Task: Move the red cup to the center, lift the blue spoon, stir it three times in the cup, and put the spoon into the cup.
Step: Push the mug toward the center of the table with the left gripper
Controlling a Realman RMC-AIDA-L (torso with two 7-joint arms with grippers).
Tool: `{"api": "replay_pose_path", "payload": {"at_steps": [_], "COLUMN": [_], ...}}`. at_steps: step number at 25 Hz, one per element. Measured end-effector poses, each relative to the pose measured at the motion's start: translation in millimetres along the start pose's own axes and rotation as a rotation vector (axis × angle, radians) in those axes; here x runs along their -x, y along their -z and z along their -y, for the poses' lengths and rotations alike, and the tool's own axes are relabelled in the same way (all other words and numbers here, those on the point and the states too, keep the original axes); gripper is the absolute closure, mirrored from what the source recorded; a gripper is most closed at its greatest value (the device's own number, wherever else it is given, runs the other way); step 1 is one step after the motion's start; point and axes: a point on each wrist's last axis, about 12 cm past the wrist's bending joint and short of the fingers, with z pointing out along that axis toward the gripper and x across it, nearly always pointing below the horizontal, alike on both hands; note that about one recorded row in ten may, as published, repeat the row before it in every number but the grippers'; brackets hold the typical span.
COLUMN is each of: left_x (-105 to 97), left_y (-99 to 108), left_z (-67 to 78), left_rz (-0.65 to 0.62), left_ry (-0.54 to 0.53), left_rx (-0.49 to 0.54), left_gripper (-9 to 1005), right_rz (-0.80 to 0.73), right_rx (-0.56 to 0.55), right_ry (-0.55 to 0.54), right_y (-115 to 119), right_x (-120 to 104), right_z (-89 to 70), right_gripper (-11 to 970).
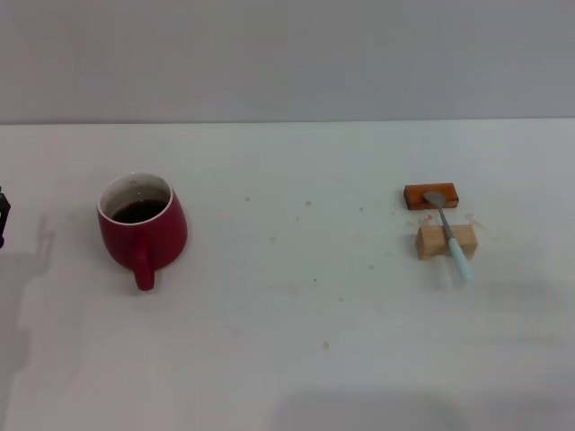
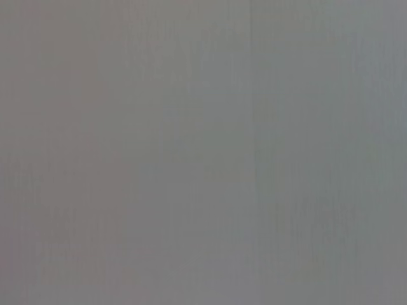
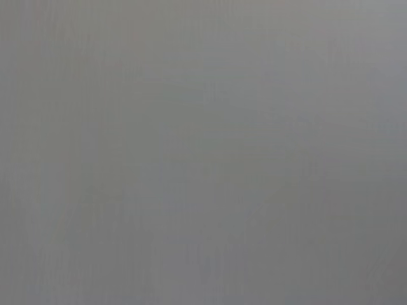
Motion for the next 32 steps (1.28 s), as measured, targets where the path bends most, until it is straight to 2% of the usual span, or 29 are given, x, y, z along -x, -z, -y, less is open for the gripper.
{"api": "replay_pose_path", "payload": {"at_steps": [2, 4, 7, 11, 12, 21, 22, 26, 27, 28, 32], "left_x": [0.2, 0.2, 0.2, 0.2, 0.2, -1.7, -2.2, -2.7, -3.3, -3.3, -4.8], "left_y": [-1.9, -1.9, -4.7, -4.7, -8.8, -15.7, -17.1, -19.0, -22.1, -22.1, -30.3], "left_z": [-0.1, -0.1, 1.7, 1.7, 3.2, 5.7, 7.4, 11.9, 19.5, 19.5, 28.8], "left_rz": [-0.003, -0.003, -0.009, -0.009, -0.017, -0.039, -0.044, -0.048, -0.048, -0.048, -0.068], "left_ry": [-0.016, -0.016, -0.073, -0.073, -0.110, -0.179, -0.240, -0.320, -0.419, -0.419, -0.536], "left_rx": [-0.003, -0.003, -0.010, -0.010, -0.024, -0.069, -0.077, -0.100, -0.145, -0.145, -0.190], "left_gripper": [266, 352, 481, 655, 698, 922, 935, 985, 998, 997, 992], "right_rz": [-0.001, -0.002, -0.003, -0.007, -0.007, -0.001, 0.006, 0.012, 0.012, 0.012, 0.009], "right_rx": [-0.001, -0.001, 0.000, 0.006, 0.006, 0.004, 0.002, 0.001, 0.000, 0.000, 0.008], "right_ry": [0.000, 0.000, 0.000, -0.001, -0.001, -0.005, -0.014, -0.033, -0.034, -0.034, -0.034], "right_y": [0.4, 0.8, 1.4, 2.9, 3.0, 4.3, 4.8, 6.1, 6.4, 6.6, 7.8], "right_x": [-0.1, -0.2, -0.4, -0.8, -0.8, 0.0, 0.7, 1.5, 1.5, 1.4, 0.8], "right_z": [0.2, 0.3, 0.0, -1.0, -1.1, -1.3, -0.8, 0.1, 0.4, 0.7, -0.2], "right_gripper": [183, 184, 184, 184, 184, 184, 184, 184, 184, 183, 183]}}
